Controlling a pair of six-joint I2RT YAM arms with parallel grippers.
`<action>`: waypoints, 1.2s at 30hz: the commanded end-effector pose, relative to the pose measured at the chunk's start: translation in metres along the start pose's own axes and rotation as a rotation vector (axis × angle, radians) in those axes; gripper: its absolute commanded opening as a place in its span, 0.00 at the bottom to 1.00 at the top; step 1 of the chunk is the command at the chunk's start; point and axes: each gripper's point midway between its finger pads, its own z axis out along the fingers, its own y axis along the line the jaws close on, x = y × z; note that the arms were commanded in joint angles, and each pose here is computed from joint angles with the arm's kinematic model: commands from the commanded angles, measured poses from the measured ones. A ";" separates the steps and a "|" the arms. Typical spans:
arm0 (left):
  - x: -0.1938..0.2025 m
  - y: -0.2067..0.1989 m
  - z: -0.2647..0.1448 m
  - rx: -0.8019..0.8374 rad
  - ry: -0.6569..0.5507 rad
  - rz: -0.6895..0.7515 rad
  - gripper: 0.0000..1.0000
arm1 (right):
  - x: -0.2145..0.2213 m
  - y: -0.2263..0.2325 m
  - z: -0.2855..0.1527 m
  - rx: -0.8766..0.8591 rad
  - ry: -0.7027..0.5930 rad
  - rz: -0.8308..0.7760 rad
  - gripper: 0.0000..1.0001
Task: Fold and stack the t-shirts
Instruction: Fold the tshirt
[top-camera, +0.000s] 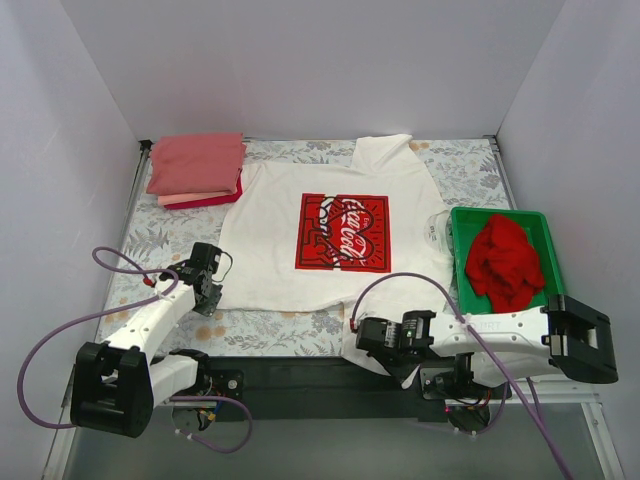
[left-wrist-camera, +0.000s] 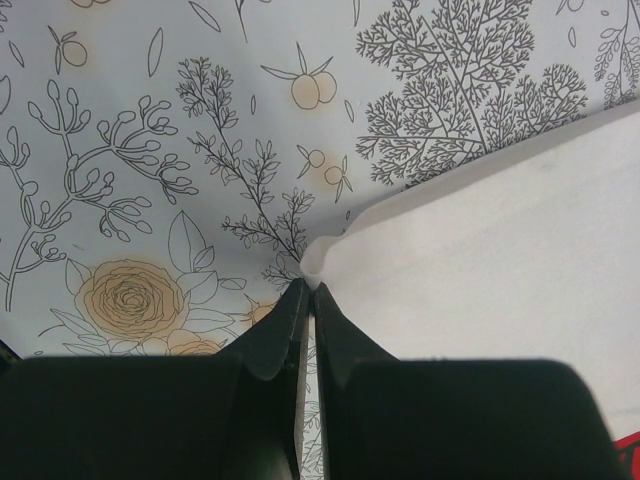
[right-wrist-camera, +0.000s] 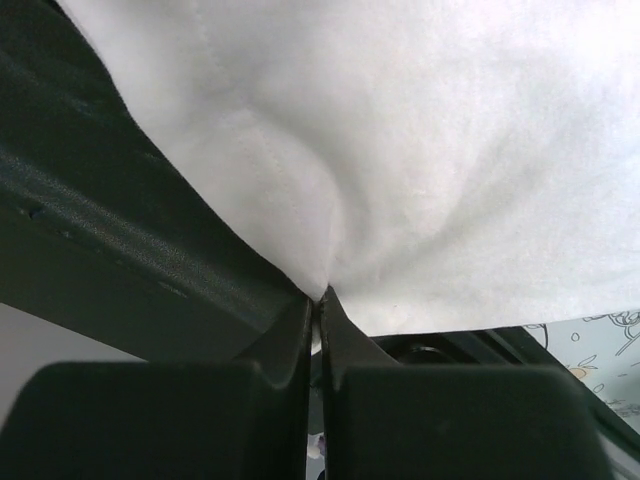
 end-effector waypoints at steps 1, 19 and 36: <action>-0.007 -0.001 -0.002 -0.008 -0.027 -0.033 0.00 | 0.011 0.011 0.011 -0.076 0.031 0.034 0.01; -0.014 0.032 -0.025 -0.046 -0.050 -0.225 0.00 | 0.026 0.051 -0.083 -0.335 -0.008 0.001 0.01; -0.021 -0.026 -0.035 0.058 -0.012 -0.184 0.00 | -0.079 -0.030 -0.121 -0.031 -0.396 0.271 0.01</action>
